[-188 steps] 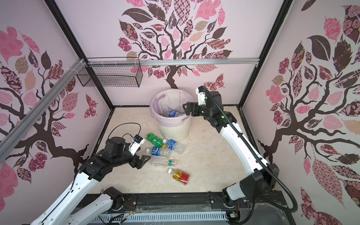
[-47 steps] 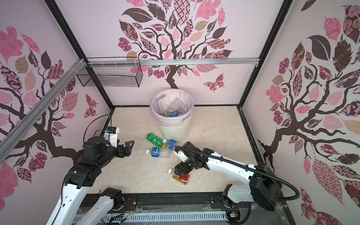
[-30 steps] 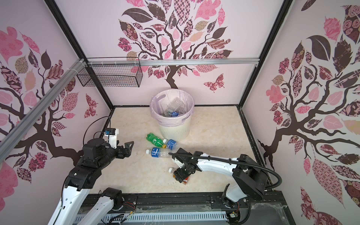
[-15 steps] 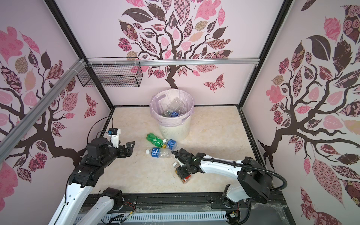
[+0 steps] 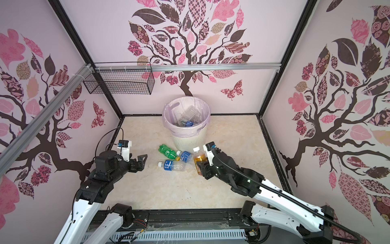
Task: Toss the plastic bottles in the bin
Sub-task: 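Lift the tea bottle over the bin with the right gripper and release it, then reach the left gripper to the blue-labelled bottles while the right arm withdraws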
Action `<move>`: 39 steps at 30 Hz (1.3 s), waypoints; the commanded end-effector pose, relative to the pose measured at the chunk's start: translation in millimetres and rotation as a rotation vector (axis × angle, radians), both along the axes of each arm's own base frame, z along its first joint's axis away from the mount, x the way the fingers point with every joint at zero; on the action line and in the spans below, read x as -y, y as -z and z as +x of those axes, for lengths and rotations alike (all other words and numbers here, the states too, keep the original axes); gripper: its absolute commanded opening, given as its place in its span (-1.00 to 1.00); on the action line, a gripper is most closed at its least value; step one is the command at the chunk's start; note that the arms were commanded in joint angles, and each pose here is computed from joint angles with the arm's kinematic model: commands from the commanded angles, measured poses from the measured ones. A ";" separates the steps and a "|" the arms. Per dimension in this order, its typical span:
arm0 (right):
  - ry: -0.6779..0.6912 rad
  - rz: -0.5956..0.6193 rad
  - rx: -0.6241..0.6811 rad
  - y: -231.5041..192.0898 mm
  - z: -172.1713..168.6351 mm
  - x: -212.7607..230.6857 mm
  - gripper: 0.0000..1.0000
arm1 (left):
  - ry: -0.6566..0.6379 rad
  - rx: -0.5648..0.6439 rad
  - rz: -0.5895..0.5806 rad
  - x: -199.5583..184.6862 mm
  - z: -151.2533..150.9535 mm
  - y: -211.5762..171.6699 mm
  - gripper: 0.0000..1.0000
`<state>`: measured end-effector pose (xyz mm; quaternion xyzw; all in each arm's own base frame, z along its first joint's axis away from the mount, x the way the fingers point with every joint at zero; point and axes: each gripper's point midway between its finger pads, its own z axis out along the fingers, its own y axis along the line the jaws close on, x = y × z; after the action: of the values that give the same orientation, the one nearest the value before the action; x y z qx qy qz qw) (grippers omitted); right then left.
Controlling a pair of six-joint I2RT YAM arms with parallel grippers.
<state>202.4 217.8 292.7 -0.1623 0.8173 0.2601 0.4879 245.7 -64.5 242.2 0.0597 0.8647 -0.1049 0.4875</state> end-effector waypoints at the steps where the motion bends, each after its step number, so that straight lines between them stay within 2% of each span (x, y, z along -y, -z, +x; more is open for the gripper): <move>1: 0.133 0.045 0.184 -58.9 13.4 27.4 -0.35 | 0.016 0.003 -0.012 3.0 0.5 5.8 0.80; 6: 0.209 0.026 0.340 -129.0 44.6 26.0 -0.39 | 0.044 0.009 -0.018 7.4 -0.2 2.9 0.80; 8: 0.201 0.076 0.352 -153.7 74.8 19.5 -0.39 | 0.062 0.016 -0.021 10.2 -0.7 0.6 0.80; 10: 0.182 0.150 0.327 -172.2 118.7 13.9 -0.39 | 0.086 0.024 -0.023 14.1 -0.5 -2.1 0.80; 12: 0.204 0.055 0.301 -164.1 166.6 -2.2 -0.24 | 0.102 0.025 -0.021 16.3 0.2 -3.4 0.80; 13: 0.188 -0.005 0.279 -159.6 186.1 -15.6 -0.08 | 0.114 0.025 -0.021 18.4 0.9 -3.7 0.80; 15: 0.132 -0.076 0.209 -146.2 211.7 -39.9 0.21 | 0.135 0.014 -0.017 21.5 1.4 -1.1 0.80; 17: 0.107 -0.101 0.155 -137.1 224.5 -52.6 0.40 | 0.153 0.002 -0.007 23.5 1.7 0.7 0.79; 19: 0.091 -0.101 0.131 -132.4 224.3 -56.5 0.57 | 0.172 -0.003 0.004 25.6 2.1 2.2 0.79; 22: 0.093 -0.079 0.151 -134.9 210.0 -47.2 0.72 | 0.197 0.005 0.015 28.2 2.4 1.6 0.78; 28: 0.122 -0.057 0.177 -133.1 164.8 -12.1 0.81 | 0.297 -0.009 0.052 40.4 5.4 8.2 0.78; 34: 0.255 -0.082 0.132 -82.2 123.4 43.5 0.88 | 0.425 -0.043 0.113 56.8 10.8 22.0 0.77; 39: 0.354 -0.073 0.028 -12.8 98.5 81.8 0.92 | 0.660 -0.112 0.243 86.8 7.4 50.6 0.77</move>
<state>303.0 154.8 337.6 -0.0842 0.8185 0.1514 0.5478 254.0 -132.5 184.3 0.2993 0.8646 -0.1569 0.3718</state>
